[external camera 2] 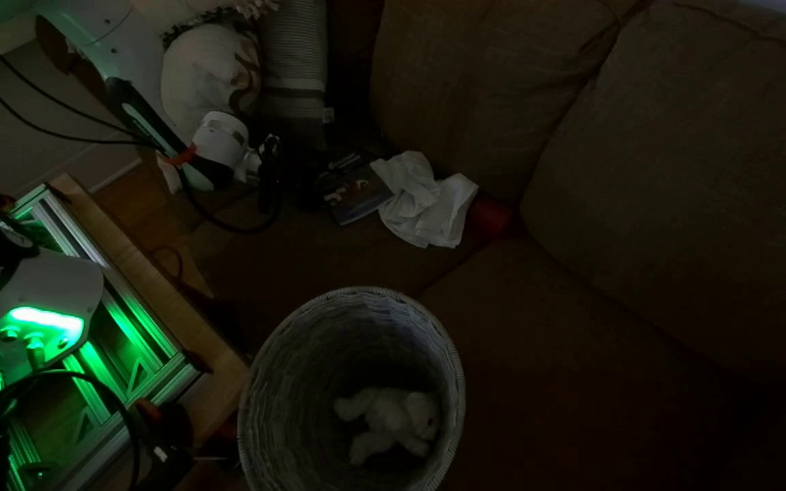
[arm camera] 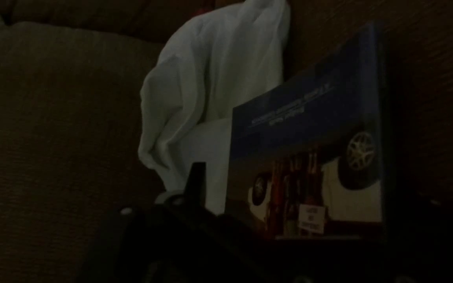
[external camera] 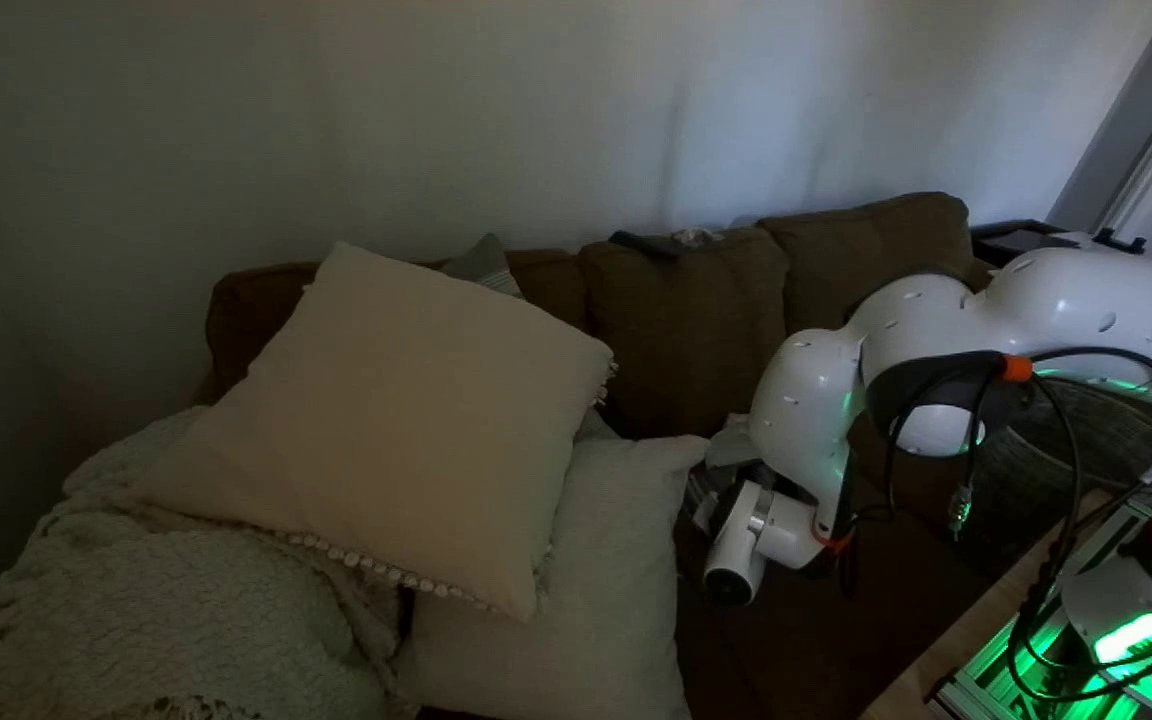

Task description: Put the blue book on top of the white pillow

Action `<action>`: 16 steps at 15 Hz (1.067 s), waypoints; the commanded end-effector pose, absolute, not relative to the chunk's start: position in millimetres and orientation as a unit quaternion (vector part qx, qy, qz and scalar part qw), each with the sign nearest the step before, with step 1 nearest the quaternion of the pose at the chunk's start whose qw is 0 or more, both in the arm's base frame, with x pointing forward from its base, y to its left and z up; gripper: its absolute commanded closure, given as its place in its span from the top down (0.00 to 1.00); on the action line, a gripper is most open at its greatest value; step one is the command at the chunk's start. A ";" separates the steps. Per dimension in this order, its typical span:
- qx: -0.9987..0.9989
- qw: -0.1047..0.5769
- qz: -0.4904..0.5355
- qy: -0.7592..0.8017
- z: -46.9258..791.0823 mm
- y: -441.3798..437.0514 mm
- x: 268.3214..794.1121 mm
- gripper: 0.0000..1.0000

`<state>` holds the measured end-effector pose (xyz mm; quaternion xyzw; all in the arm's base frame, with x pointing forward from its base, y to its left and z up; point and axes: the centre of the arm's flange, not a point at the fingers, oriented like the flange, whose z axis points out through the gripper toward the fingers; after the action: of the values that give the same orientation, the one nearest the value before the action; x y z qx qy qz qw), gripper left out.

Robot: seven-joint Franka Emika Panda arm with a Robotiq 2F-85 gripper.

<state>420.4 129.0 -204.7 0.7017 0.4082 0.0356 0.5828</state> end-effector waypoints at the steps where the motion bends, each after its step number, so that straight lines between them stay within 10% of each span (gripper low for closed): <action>1: 0.673 0.594 0.132 0.421 -208.0 92.2 431.5 0.72; 10: 0.702 0.501 0.215 0.459 -195.0 130.9 434.9 0.05; 16: 0.697 0.524 0.183 0.454 -150.8 188.4 428.5 0.03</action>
<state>440.8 172.8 -181.6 0.6999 0.4572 0.2102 0.5068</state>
